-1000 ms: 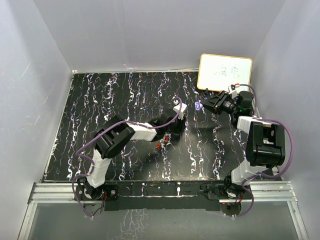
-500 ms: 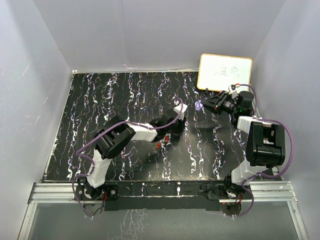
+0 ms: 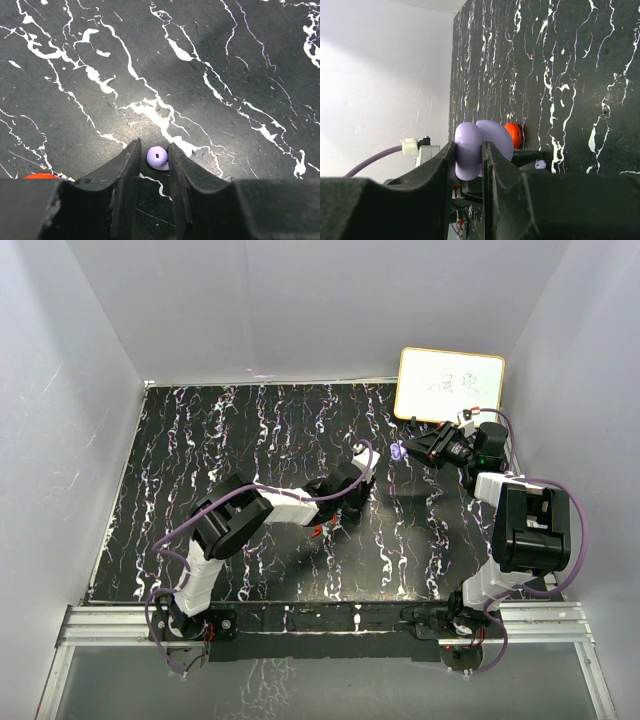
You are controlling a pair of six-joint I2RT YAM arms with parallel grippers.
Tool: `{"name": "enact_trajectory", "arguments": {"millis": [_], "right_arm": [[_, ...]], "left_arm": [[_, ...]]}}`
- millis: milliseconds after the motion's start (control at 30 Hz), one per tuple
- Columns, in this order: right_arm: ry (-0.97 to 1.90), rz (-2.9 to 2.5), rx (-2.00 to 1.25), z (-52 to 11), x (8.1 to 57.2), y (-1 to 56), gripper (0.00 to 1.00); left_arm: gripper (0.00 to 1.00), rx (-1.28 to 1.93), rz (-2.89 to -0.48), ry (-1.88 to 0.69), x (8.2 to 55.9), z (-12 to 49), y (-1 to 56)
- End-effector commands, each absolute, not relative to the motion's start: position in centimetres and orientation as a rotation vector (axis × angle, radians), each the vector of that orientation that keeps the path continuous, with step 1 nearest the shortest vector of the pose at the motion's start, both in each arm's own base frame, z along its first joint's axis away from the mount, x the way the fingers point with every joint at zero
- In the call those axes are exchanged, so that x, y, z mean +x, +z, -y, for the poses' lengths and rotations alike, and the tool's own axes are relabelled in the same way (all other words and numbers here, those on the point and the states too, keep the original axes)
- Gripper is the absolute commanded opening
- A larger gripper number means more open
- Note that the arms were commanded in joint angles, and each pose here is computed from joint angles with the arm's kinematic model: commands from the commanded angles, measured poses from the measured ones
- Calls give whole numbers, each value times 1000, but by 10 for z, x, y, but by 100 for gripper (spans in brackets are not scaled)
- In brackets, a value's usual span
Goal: Insert the wireless bluetooth earbuds into the charging case
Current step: Pick up the earbud from the center of the board.
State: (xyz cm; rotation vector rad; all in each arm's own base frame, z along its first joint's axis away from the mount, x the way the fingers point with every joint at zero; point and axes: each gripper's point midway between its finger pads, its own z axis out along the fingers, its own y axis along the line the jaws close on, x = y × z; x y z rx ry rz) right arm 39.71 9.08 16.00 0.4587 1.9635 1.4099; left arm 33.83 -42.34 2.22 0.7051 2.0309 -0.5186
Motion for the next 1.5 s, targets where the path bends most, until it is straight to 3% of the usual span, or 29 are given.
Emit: {"name": "enact_trajectory", "arguments": {"millis": [0, 267, 533, 967, 1467], "right_arm": [[1395, -1904, 371, -89, 401, 179, 0], [1393, -1906, 371, -89, 400, 177, 0], [1384, -1920, 364, -90, 399, 174, 0], [1410, -2004, 315, -125, 389, 158, 0], [1443, -2055, 246, -167, 385, 156, 0]], "left_arm": [[26, 733, -2059, -475, 335, 420, 15], [14, 710, -2030, -488, 337, 421, 31], [0, 675, -1929, -444, 348, 413, 86], [0, 596, -1657, -268, 368, 378, 184], [0, 745, -1304, -126, 352, 372, 222]]}}
